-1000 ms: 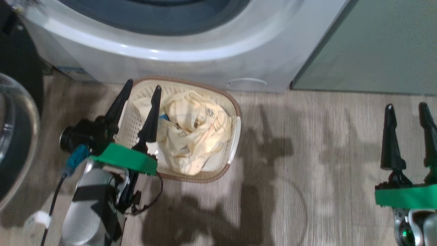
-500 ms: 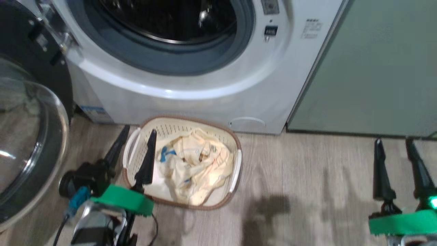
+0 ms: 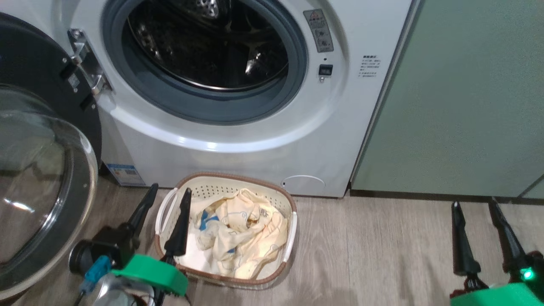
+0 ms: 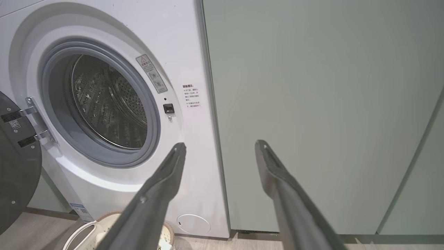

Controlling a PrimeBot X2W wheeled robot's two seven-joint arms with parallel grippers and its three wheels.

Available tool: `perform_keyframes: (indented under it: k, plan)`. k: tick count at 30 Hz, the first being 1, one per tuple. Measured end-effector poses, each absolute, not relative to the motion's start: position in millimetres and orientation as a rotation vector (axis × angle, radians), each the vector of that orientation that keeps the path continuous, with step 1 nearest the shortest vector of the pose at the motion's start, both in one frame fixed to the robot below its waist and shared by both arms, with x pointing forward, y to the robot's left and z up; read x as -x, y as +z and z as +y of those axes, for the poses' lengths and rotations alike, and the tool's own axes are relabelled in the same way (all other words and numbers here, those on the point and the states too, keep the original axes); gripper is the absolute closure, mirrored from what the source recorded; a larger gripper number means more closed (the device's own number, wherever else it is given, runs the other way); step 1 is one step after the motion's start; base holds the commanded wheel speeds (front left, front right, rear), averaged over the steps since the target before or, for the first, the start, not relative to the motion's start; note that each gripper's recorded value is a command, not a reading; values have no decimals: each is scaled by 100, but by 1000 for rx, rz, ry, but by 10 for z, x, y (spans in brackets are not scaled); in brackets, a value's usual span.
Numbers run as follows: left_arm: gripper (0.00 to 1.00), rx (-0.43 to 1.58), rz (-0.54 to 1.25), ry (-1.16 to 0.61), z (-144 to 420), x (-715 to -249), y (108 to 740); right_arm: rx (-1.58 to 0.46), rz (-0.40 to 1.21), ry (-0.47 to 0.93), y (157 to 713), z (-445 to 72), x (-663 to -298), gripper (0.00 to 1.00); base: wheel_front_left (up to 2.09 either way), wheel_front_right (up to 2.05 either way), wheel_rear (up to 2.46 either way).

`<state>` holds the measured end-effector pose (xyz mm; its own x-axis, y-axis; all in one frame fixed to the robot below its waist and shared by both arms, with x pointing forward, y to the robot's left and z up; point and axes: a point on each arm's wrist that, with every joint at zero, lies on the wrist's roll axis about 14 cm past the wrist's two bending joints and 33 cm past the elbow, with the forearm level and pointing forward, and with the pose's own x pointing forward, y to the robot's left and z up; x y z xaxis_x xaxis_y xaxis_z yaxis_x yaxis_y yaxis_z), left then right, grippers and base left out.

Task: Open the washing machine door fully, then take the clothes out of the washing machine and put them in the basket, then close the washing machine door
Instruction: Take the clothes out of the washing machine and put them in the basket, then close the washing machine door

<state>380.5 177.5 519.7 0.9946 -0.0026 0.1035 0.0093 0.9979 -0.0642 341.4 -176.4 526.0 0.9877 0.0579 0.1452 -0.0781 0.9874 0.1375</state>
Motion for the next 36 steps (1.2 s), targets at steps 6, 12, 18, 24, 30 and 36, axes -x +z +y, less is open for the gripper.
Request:
perform_keyframes:
  k: [6, 12, 18, 24, 30, 36]
  plan:
    - [0, 60, -107, 0, 1788, -3696, 5244, -144, -142, 65, 5259, -1771, -3321, 0, 0, 0, 0]
    - [0, 55, -115, 6, 1807, -3681, 5296, -138, -149, 71, 5281, -1756, -3315, 0, 0, 0, 0]
    - [0, 53, -112, 4, 1802, -3676, 5295, -138, -147, 74, 5275, -1748, -3320, 0, 0, 0, 0]
    - [0, 50, -90, 1, 1782, -3657, 5236, -138, -142, 71, 5260, -1753, -3322, 0, 0, 0, 0]
    - [0, 41, -87, 3, 1792, -3667, 5230, -138, -138, 68, 5248, -1763, -3319, 0, 0, 0, 0]
    - [0, 35, -86, -3, 1786, -3671, 5227, -138, -137, 66, 5244, -1767, -3318, 0, 0, 0, 0]
